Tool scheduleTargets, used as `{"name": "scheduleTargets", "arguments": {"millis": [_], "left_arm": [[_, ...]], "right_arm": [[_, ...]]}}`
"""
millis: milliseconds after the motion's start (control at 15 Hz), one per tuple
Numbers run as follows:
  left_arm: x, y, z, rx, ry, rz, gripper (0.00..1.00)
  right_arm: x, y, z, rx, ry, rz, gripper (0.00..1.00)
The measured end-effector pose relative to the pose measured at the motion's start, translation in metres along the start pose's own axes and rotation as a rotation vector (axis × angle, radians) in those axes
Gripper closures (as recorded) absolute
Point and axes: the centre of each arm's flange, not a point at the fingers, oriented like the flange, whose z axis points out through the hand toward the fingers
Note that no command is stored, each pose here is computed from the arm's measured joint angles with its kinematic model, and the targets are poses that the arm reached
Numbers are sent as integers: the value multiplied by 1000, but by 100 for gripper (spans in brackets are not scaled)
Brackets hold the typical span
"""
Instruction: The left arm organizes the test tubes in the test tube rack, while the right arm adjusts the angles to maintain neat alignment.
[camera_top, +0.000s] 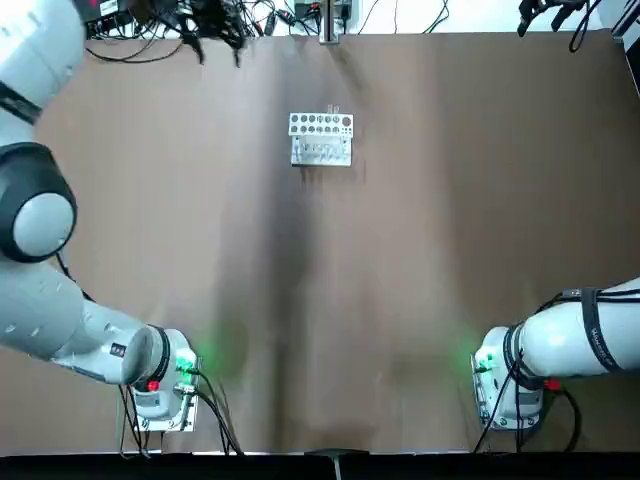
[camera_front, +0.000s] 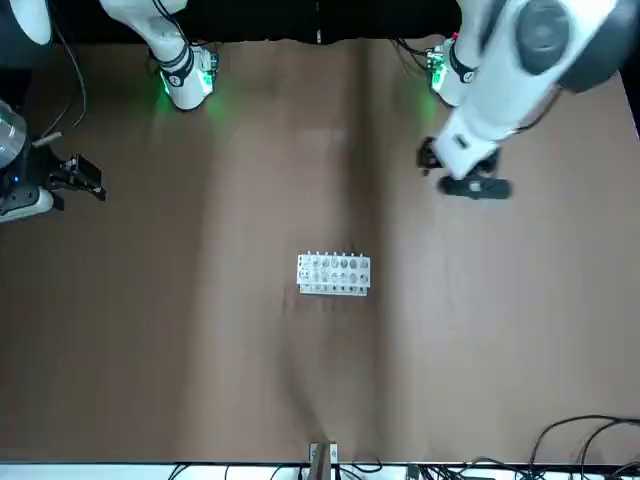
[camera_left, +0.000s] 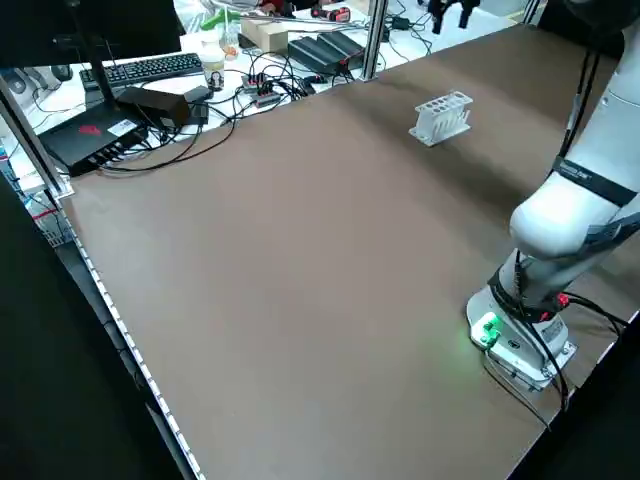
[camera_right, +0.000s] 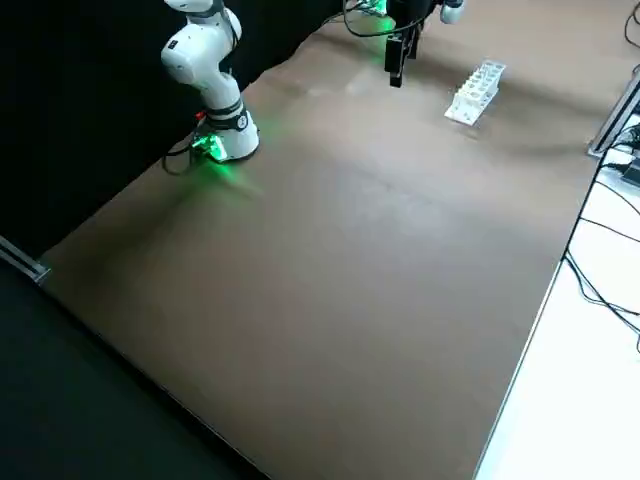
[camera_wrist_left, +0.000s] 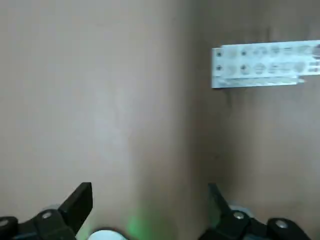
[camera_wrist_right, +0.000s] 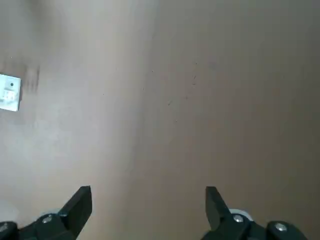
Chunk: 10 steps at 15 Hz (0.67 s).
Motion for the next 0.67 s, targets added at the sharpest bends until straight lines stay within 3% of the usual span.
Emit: {"name": "scheduleTargets", "arguments": {"millis": [467,667], "left_arm": [[27,115,71,-50,48,30,0],[35,144,118,-48,10,10,0]], "right_arm": [[0,1,0,-1,2,2,0],[0,2,0,-2,1,2,0]]}}
